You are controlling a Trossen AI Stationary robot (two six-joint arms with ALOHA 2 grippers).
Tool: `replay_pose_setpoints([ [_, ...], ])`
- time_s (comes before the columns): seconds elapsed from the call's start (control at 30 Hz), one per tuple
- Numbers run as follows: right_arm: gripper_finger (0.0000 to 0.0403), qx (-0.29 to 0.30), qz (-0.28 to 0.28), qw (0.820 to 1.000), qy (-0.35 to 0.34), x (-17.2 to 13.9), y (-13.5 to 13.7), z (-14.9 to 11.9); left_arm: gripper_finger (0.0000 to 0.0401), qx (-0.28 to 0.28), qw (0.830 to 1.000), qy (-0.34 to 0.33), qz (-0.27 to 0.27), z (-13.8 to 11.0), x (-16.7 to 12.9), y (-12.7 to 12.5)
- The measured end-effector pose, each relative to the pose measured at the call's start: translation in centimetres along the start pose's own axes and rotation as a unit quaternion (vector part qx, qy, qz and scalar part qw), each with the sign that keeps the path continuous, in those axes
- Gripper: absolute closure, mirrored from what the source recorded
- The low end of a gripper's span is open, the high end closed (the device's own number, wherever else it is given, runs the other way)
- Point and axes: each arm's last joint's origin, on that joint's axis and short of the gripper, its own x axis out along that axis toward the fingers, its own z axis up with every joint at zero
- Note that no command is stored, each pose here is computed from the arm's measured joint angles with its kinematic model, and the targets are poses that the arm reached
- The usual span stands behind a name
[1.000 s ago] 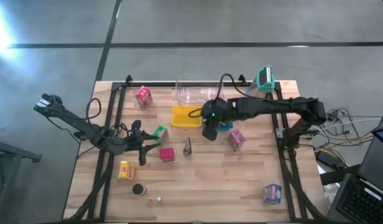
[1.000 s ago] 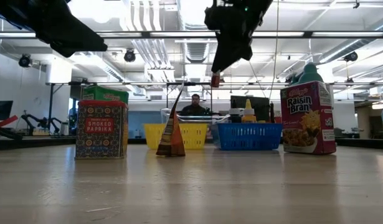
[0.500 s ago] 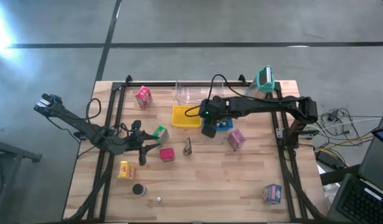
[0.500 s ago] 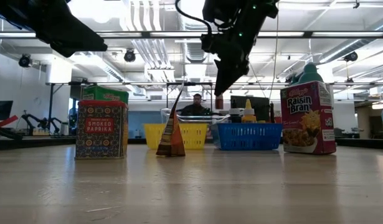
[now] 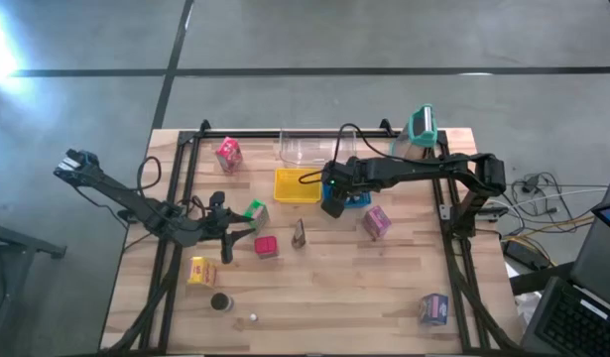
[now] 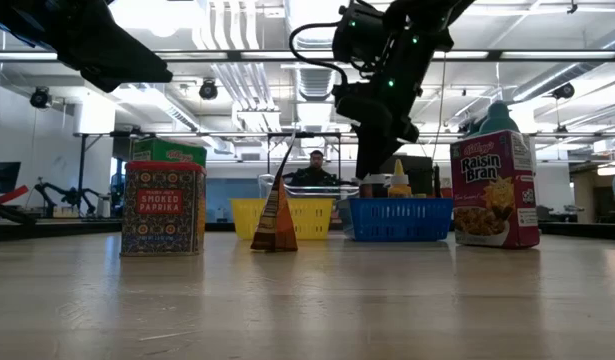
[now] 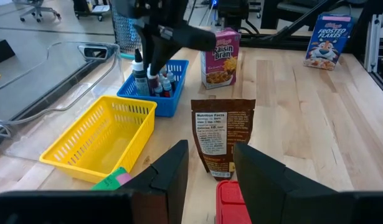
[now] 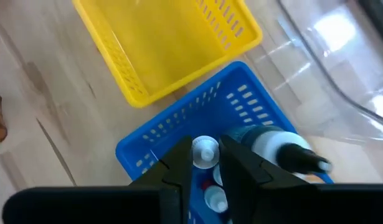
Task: Pick & Place Kitchen Items
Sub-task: Put the orange food coloring bottle into the blue bin
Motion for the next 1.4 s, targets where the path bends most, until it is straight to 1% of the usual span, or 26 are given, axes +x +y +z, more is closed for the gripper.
replay_pose_setpoints([
  [0.1, 0.0343, 0.009, 0.001, 1.0, -0.004, 0.5, 0.0, -0.4, 0.0266, 0.0, 1.0, 0.0, 0.0, 0.0, 0.0, 0.0],
  [0.3, 0.0321, 0.024, 0.004, 1.0, -0.014, 1.4, -0.1, -1.1, 0.0266, 0.0, 1.0, 0.0, 0.0, 0.0, 0.0, 0.0],
  [0.4, 0.0319, 0.031, 0.006, 0.999, -0.018, 2.0, -0.1, -1.6, 0.0266, 0.0, 1.0, 0.0, 0.0, 0.0, 0.0, 0.0],
  [0.63, 0.0346, 0.03, 0.004, 0.999, -0.013, 2.8, -0.2, -2.6, 0.0266, 0.0, 1.0, 0.0, 0.0, 0.0, 0.0, 0.0],
  [0.77, 0.0355, 0.027, 0.005, 1.0, -0.014, 2.7, -0.2, -2.5, 0.0266, 0.0, 1.0, 0.0, 0.0, 0.0, 0.0, 0.0],
  [0.93, 0.0359, 0.005, 0.018, 0.999, -0.034, 1.4, 0.8, -1.5, 0.0265, 0.0, 1.0, 0.0, 0.0, 0.0, 0.0, 0.0],
  [1.2, 0.0344, -0.028, 0.029, 0.998, -0.042, -0.6, 2.7, -0.4, 0.0266, 0.0, 1.0, 0.0, 0.0, 0.0, 0.0, 0.0],
  [1.3, 0.0339, -0.059, 0.033, 0.997, -0.035, -1.9, 3.8, -0.3, 0.0266, 0.005, 1.0, 0.0, 0.001, 0.0, 0.0, 0.0],
  [1.33, 0.0337, -0.076, 0.035, 0.996, -0.034, -2.3, 4.1, -0.2, 0.0266, 0.009, 1.0, -0.001, 0.003, 0.0, 0.0, 0.0],
  [1.4, 0.0335, -0.129, 0.037, 0.99, -0.032, -3.2, 4.8, -0.2, 0.0265, 0.011, 1.0, -0.002, 0.008, 0.0, 0.0, 0.1],
])
